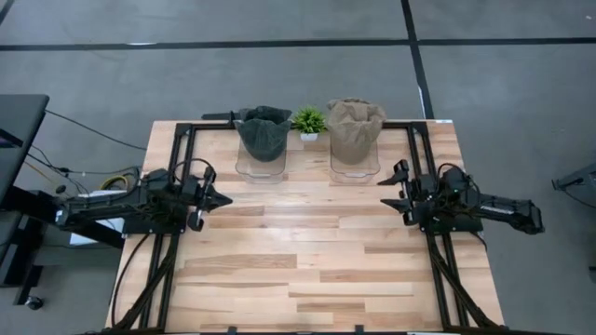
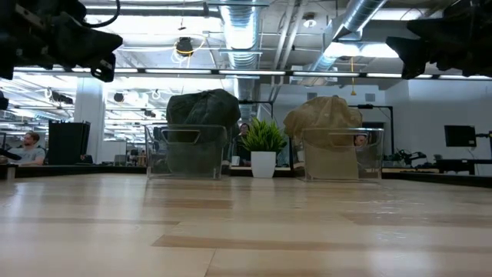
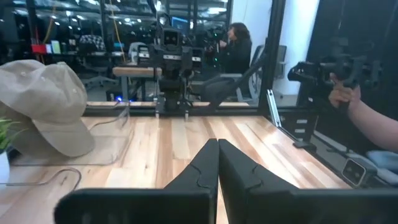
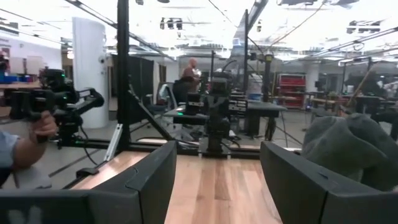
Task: Pick & Place hat
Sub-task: Return to Home Position
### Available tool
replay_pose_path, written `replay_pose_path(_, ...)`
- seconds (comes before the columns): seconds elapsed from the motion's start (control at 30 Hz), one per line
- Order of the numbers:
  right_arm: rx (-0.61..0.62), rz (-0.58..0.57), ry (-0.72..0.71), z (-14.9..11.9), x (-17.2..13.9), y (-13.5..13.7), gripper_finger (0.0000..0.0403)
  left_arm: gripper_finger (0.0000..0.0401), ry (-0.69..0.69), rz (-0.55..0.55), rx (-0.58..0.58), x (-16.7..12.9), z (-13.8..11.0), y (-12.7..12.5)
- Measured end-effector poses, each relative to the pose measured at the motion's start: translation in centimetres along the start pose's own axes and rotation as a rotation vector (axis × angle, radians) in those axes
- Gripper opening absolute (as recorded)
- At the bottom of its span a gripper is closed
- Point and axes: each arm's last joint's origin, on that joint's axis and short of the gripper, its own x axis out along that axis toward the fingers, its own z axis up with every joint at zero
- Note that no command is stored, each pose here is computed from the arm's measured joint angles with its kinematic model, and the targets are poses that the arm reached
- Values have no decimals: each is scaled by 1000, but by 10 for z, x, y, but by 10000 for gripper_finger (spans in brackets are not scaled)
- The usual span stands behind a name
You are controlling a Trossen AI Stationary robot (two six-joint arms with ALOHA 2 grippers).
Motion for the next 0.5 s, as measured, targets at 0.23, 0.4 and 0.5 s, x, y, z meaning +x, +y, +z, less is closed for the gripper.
replay_pose_path(0.23,9,43,7,-1,1,5,223,6,-29,49,-19,-6,-14,2)
replay_pose_path(0.4,34,43,31,-3,2,9,224,6,-29,72,-68,-8,-15,3)
replay_pose_path(0.5,72,-63,62,-6,3,9,223,6,-29,72,-85,-8,-15,3)
